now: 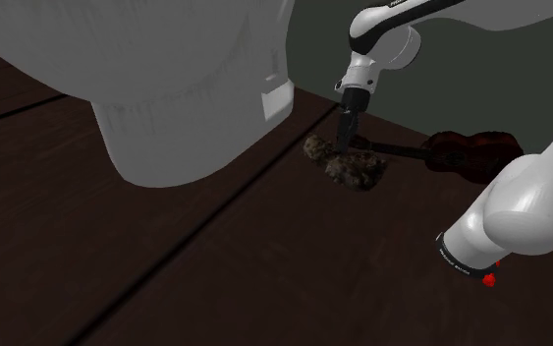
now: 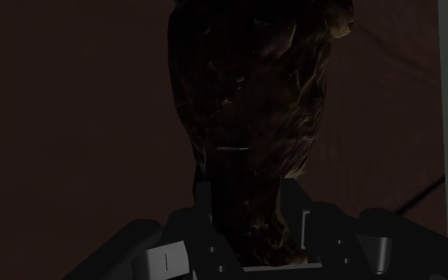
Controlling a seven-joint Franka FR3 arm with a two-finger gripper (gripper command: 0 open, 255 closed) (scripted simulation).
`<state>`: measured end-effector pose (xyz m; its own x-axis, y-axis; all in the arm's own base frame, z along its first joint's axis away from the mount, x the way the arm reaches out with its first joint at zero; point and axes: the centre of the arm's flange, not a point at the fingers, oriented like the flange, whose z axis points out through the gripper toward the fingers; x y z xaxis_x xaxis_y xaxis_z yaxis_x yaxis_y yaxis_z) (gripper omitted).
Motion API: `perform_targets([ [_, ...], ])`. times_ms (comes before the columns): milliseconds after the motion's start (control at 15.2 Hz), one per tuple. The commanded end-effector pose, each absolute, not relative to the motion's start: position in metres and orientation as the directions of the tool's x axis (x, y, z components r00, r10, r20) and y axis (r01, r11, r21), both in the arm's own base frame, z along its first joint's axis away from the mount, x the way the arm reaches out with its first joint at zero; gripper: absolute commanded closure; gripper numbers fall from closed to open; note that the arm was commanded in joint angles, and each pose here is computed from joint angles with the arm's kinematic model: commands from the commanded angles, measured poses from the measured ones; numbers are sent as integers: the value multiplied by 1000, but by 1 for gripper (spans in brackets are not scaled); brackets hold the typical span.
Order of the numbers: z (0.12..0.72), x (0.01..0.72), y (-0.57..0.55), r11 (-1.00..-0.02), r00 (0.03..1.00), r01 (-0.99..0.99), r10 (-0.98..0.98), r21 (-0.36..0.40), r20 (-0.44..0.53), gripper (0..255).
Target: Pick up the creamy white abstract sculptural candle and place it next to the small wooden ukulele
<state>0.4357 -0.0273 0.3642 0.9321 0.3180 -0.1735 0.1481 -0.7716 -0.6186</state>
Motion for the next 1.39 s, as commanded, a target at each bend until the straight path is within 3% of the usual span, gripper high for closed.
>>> perform_targets([
  [0,354,437,-27,-771,932,149,318,-619,-172,255],
  [462,316,437,-27,-771,932,149,318,-619,-172,255],
  [990,316,437,-27,-771,932,149,318,-619,-172,255],
  [1056,316,437,-27,-771,932,149,318,-619,-172,0],
  [1320,316,437,-27,-771,932,149,318,-619,-172,0],
])
